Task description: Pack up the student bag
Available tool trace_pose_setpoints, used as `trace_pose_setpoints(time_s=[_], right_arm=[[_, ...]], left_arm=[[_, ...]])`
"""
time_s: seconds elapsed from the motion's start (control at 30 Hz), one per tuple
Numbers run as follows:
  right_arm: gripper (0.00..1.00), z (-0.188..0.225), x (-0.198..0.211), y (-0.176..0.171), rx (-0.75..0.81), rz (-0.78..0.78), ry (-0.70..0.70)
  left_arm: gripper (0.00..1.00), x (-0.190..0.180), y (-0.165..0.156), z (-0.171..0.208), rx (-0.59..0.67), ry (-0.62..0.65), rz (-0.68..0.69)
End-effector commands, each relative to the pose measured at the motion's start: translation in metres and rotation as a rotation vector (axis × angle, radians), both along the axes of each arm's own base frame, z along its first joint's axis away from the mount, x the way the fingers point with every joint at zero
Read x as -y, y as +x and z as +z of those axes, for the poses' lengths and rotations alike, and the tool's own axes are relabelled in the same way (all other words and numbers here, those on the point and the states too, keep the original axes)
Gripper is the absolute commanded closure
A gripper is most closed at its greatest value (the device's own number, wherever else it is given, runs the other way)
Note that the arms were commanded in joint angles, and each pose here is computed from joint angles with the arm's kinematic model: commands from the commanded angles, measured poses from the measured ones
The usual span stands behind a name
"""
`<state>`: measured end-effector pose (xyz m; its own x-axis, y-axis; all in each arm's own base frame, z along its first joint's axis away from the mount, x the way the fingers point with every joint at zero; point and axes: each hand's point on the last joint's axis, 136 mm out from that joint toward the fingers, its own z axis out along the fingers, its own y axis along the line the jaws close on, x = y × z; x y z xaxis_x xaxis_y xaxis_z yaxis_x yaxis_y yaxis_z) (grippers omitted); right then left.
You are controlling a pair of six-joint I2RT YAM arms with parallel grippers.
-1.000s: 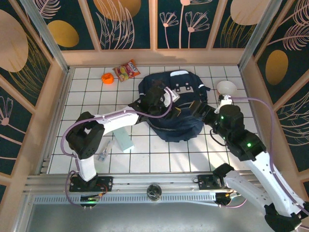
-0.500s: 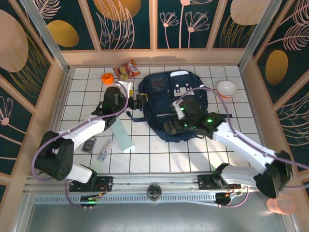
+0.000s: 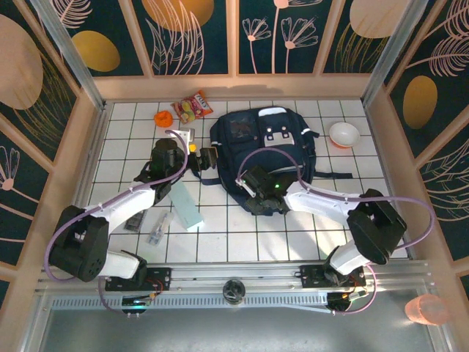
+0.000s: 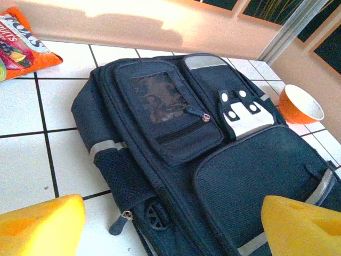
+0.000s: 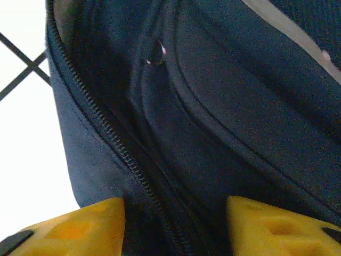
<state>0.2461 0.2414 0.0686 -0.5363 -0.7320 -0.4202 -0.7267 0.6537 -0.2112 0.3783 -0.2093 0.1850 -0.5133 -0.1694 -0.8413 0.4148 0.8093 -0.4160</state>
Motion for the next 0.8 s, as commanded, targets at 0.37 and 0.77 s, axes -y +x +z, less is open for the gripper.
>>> trace_pose_setpoints(time_s=[0.37,0.77], right_arm=[[1.00,0.143,0.009,0.009,0.214,0.080,0.413],[1.00,0.206,0.041,0.008,0.260,0.168,0.507]], left_arm=[[0.18,0.026,-0.006,0.007,0.032,-0.060,-0.160],[0.19,0.054,-0.025,0.019,0.075,-0.265,-0.345]])
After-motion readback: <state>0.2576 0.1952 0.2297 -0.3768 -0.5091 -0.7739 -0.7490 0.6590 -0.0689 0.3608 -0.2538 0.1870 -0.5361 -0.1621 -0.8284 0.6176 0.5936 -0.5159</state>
